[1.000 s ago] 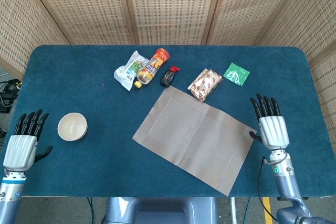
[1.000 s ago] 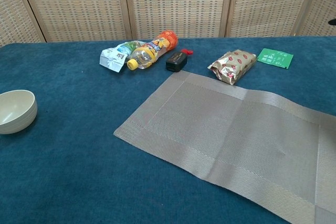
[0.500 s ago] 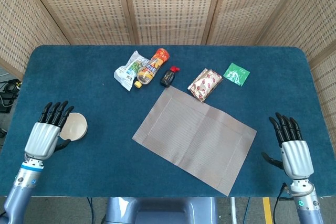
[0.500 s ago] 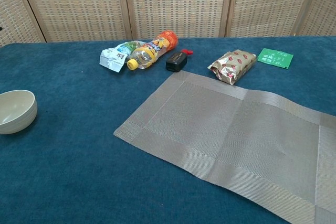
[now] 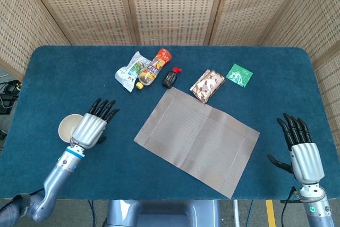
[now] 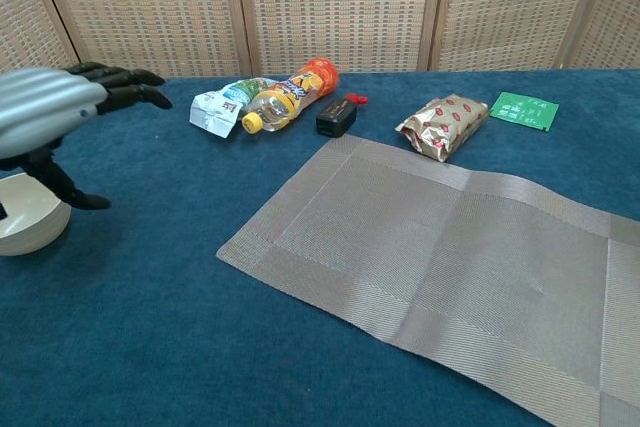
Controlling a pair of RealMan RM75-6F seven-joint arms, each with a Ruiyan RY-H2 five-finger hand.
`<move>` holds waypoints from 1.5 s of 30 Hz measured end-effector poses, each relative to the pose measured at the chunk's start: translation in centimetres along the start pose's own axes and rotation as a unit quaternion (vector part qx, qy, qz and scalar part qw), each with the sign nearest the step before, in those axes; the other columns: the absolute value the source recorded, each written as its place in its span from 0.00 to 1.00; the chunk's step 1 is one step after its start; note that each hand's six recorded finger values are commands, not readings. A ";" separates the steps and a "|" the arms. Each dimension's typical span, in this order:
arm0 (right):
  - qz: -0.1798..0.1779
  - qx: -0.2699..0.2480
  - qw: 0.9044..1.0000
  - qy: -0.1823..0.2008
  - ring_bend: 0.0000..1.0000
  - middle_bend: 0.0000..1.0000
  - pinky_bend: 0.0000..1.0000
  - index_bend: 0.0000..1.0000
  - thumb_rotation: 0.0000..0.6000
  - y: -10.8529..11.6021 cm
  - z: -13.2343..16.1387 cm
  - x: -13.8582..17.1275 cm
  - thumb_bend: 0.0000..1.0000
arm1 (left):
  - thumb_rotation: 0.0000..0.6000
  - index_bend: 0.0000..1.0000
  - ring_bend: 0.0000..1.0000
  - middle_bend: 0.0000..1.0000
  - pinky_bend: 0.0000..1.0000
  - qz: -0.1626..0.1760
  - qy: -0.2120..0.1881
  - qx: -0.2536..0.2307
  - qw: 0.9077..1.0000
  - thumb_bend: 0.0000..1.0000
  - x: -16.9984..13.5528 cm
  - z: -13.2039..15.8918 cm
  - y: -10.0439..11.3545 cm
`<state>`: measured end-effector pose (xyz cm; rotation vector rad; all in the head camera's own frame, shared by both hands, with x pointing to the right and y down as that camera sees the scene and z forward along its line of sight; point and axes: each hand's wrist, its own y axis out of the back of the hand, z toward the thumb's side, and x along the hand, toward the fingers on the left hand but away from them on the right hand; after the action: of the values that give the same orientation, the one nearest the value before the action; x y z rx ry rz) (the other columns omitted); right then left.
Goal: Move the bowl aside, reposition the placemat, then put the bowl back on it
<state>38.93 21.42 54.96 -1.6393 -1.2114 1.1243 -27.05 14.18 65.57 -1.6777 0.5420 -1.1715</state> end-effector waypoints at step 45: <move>0.002 -0.037 0.999 -0.017 0.00 0.00 0.00 0.04 1.00 0.6 -1.4 -1.0 0.20 | 1.00 0.25 0.00 0.00 0.00 -0.016 -0.084 0.030 0.996 0.31 6.9 10.6 -5.9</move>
<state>40.22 20.15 55.02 -1.6855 -1.2850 1.1263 -15.65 16.10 73.35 -1.7201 0.3728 -1.0464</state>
